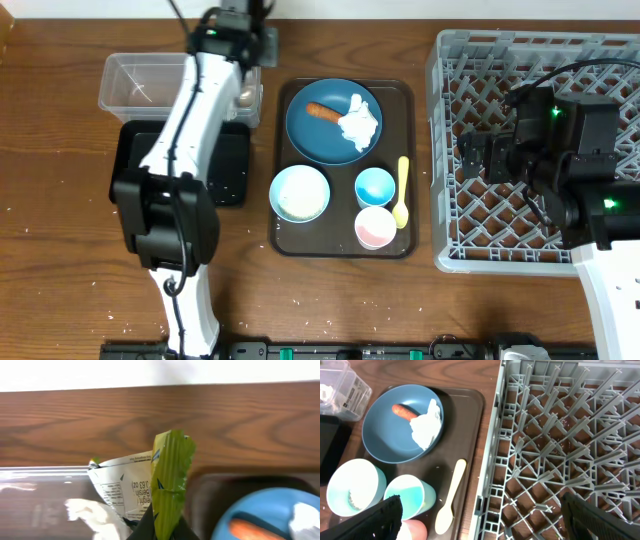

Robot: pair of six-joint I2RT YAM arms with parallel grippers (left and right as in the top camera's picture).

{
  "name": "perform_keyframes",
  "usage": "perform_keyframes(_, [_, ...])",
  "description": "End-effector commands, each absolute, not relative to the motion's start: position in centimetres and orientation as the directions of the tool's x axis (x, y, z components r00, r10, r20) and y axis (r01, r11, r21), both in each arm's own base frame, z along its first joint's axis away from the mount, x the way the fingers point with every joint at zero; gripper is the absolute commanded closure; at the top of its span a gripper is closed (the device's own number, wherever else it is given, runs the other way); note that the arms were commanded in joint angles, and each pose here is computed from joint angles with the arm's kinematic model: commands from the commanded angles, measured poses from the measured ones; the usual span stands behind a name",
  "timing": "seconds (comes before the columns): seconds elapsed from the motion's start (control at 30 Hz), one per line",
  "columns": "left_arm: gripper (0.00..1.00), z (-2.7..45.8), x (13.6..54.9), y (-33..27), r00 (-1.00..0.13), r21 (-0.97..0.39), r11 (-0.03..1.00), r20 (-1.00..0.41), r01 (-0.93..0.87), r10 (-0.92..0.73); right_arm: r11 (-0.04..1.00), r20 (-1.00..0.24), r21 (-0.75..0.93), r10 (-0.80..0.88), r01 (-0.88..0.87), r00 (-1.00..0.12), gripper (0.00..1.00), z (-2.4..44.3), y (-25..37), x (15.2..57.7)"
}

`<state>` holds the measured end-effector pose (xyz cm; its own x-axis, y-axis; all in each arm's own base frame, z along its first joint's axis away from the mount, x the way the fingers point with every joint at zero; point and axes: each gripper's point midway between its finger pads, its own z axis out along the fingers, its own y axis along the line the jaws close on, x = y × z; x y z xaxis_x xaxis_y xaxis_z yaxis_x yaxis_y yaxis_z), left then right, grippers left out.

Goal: Sort waste into correct bins and load items into the dishwasher rack
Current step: 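Carry the green wrapper to the clear bin and release it, then reach the left gripper to the plate and grasp the remaining tissue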

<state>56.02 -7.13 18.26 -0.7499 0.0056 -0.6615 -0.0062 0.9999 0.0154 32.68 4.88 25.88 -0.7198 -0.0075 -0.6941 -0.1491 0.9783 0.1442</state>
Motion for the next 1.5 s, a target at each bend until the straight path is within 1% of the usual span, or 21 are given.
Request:
perform_keyframes(0.0, [0.94, 17.5, 57.1, -4.0, -0.745, 0.04, 0.997, -0.667, -0.062, -0.02, 0.976, -0.71, 0.157, 0.005, -0.151, -0.704, 0.01, 26.8, 5.0, 33.0])
perform_keyframes(0.13, [0.94, 15.1, 57.4, -1.0, -0.771, 0.037, 0.991, -0.633, -0.125, -0.073, 0.976, -0.71, 0.157, 0.005, -0.151, -0.705, 0.01, 26.8, 5.0, 33.0])
perform_keyframes(0.27, [0.93, 13.1, 55.8, 0.6, -0.82, 0.035, 0.984, -0.559, -0.174, -0.125, 0.976, -0.708, 0.157, 0.005, -0.15, -0.706, 0.01, 26.7, 5.0, 33.0])
perform_keyframes(0.3, [0.89, 12.8, 55.5, 0.6, -0.83, 0.039, 0.984, -0.544, -0.173, -0.125, 0.976, -0.708, 0.157, 0.006, -0.15, -0.706, 0.01, 26.7, 5.0, 33.0])
perform_keyframes(0.37, [0.68, 12.4, 54.8, 0.5, -0.848, 0.046, 0.984, -0.516, -0.17, -0.122, 0.976, -0.71, 0.157, 0.005, -0.151, -0.704, 0.01, 26.8, 5.0, 33.0])
perform_keyframes(0.4, [0.53, 12.3, 54.6, 0.4, -0.853, 0.047, 0.985, -0.509, -0.167, -0.12, 0.976, -0.71, 0.157, 0.005, -0.151, -0.704, 0.01, 26.8, 5.0, 33.0])
perform_keyframes(0.47, [0.35, 12.1, 54.3, 0.1, -0.861, 0.051, 0.986, -0.495, -0.161, -0.116, 0.976, -0.71, 0.157, 0.005, -0.151, -0.704, 0.01, 26.8, 5.0, 33.0])
perform_keyframes(0.53, [0.27, 12.1, 54.2, -0.4, -0.864, 0.047, 0.987, -0.491, -0.151, -0.109, 0.976, -0.71, 0.157, 0.005, -0.151, -0.704, 0.01, 26.8, 5.0, 33.0])
perform_keyframes(0.6, [0.25, 12.2, 54.2, -1.8, -0.866, 0.012, 0.993, -0.49, -0.119, -0.098, 0.976, -0.709, 0.157, 0.005, -0.15, -0.705, 0.01, 26.7, 5.0, 33.0])
perform_keyframes(0.67, [0.25, 12.4, 54.1, -4.6, -0.872, -0.073, 0.996, -0.483, -0.05, -0.079, 0.976, -0.709, 0.157, 0.005, -0.151, -0.705, 0.01, 26.7, 5.0, 33.0])
perform_keyframes(0.7, [0.25, 12.5, 53.9, -6.7, -0.878, -0.128, 0.992, -0.476, 0.014, -0.049, 0.976, -0.71, 0.157, 0.005, -0.151, -0.704, 0.01, 26.8, 5.0, 33.0])
perform_keyframes(0.73, [0.25, 12.6, 53.5, -9.2, -0.88, -0.173, 0.978, -0.475, 0.114, 0.019, 0.976, -0.711, 0.157, 0.005, -0.151, -0.703, 0.01, 26.8, 5.0, 33.0])
perform_keyframes(0.8, [0.25, 12.5, 52.8, -12.5, -0.87, -0.197, 0.951, -0.478, 0.239, 0.119, 0.976, -0.711, 0.157, 0.005, -0.151, -0.703, 0.01, 26.8, 5.0, 33.0])
perform_keyframes(0.9, [0.25, 11.6, 51.5, -16.4, -0.839, -0.167, 0.91, -0.476, 0.38, 0.263, 0.976, -0.707, 0.157, 0.005, -0.15, -0.707, 0.01, 26.7, 5.0, 33.0])
perform_keyframes(1.0, [0.25, 10.0, 50.0, -19.4, -0.808, -0.143, 0.864, -0.455, 0.482, 0.375, 0.976, -0.699, 0.158, 0.004, -0.148, -0.715, 0.01, 26.5, 5.0, 32.8])
perform_keyframes(1.17, [0.25, 7.6, 48.2, -22.9, -0.791, -0.148, 0.823, -0.411, 0.548, 0.452, 0.976, -0.693, 0.159, 0.004, -0.147, -0.721, 0.01, 26.3, 5.0, 32.6])
perform_keyframes(1.3, [0.25, 5.7, 46.8, -25.4, -0.735, -0.128, 0.758, -0.39, 0.639, 0.554, 0.976, -0.692, 0.159, 0.004, -0.147, -0.722, 0.01, 26.3, 5.0, 32.6])
perform_keyframes(1.47, [0.25, 2.8, 46.4, -27.0, -0.722, -0.128, 0.737, -0.369, 0.663, 0.585, 0.977, -0.682, 0.16, 0.003, -0.145, -0.731, 0.01, 26.1, 4.9, 32.4])
